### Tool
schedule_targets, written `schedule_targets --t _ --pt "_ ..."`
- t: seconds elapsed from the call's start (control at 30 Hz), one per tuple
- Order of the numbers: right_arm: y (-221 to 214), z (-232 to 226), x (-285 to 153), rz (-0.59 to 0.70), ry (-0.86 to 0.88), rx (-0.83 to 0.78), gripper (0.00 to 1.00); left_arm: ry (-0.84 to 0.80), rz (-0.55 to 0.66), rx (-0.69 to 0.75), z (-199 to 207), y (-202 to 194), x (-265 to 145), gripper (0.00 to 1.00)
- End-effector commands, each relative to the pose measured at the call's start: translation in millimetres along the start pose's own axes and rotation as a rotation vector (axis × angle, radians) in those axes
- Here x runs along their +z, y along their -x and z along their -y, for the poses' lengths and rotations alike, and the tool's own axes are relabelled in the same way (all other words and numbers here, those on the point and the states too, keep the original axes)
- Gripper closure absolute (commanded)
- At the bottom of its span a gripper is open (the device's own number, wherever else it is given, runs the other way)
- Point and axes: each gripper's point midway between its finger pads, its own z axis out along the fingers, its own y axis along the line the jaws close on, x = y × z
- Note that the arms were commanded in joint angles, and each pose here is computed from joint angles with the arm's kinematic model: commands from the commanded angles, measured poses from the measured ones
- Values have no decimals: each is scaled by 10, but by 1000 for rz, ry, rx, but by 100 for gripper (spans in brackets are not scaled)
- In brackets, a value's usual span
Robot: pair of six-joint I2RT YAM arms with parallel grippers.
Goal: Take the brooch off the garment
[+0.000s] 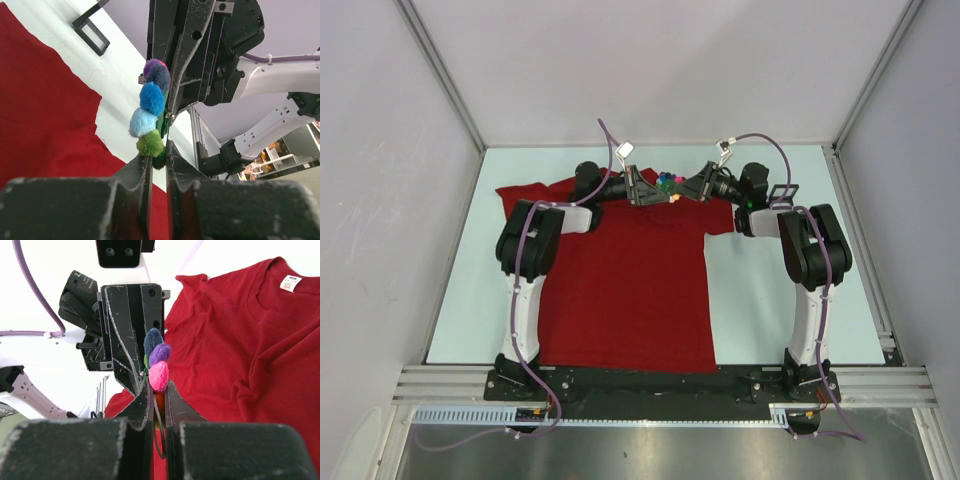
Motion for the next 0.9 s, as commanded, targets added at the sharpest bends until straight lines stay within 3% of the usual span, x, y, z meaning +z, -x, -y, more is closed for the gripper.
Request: schedule_targets --t 0.0,0.87 --pt "-66 -250 136 -57 74 -53 100 -54 2 96 175 129 89 87" --pt "-235 -153 288 -142 22 -84 100 80 -109 158 51 130 66 90"
